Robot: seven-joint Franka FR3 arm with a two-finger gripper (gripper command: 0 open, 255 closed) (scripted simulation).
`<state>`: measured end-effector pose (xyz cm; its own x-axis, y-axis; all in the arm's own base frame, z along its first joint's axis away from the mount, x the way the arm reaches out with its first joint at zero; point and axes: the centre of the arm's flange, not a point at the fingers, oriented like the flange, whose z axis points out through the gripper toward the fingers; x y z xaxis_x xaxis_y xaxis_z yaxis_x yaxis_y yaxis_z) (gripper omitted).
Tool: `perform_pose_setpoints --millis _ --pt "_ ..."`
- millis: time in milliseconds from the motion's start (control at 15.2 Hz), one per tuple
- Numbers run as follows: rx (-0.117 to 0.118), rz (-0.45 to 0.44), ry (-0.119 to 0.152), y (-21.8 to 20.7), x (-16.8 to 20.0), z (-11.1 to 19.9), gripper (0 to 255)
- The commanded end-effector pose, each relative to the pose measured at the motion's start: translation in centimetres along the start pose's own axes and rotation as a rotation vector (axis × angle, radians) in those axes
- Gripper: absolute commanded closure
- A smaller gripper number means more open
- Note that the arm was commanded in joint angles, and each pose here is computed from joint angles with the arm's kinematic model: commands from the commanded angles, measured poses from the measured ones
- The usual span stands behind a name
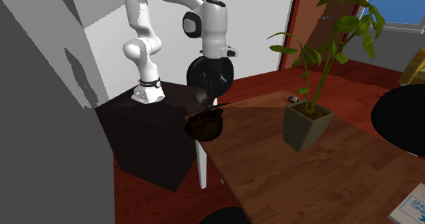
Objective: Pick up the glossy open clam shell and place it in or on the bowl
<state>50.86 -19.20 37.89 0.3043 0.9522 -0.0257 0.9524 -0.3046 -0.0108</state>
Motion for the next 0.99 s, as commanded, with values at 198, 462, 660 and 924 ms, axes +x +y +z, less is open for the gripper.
perform_pose_setpoints --millis 198,462,660,924 --pt "-0.001 0.000 0.000 0.0 0.0 2.6 255" --pt "-0.001 0.000 0.000 0.0 0.1 4.8 255" --pt "-0.001 0.000 0.000 0.0 0.1 6.4 255" --pt "-0.001 0.000 0.000 0.0 0.1 6.4 255"
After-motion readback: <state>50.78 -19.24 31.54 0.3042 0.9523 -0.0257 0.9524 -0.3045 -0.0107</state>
